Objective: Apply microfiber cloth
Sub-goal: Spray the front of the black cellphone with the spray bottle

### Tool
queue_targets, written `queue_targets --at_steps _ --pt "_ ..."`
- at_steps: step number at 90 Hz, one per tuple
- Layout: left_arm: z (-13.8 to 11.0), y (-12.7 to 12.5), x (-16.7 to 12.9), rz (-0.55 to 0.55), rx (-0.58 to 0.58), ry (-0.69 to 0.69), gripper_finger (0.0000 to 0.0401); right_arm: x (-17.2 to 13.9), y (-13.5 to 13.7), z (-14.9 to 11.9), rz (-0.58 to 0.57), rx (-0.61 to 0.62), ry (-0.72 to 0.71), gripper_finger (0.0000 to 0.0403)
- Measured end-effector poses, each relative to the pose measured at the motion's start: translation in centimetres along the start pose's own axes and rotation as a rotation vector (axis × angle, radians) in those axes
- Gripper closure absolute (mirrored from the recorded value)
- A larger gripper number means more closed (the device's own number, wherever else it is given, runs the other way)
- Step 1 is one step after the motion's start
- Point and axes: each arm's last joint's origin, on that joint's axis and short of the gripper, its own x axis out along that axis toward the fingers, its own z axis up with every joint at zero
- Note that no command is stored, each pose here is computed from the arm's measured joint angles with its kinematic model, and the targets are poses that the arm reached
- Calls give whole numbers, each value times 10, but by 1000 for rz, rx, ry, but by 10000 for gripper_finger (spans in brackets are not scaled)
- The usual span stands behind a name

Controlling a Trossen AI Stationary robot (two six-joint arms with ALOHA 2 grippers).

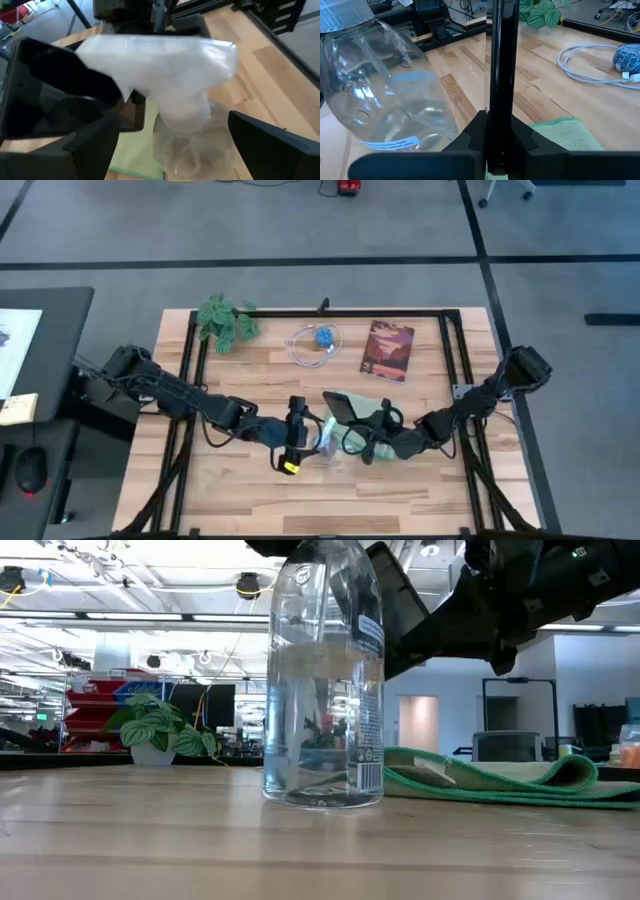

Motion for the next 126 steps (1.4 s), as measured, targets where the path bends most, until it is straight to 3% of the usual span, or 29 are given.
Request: queue_targets --at_steps 29,73,95,126 --pt "-3 19 6 42 -94 15 54 0 0 0 1 5 0 382" --pt "7 21 14 -56 -41 -113 54 0 0 0 1 8 1 382" --pt "-7 13 42 -65 -37 -58 54 0 0 0 12 9 6 382" --pt "-4 13 43 -87 -34 -93 62 0 1 0 24 7 14 382"
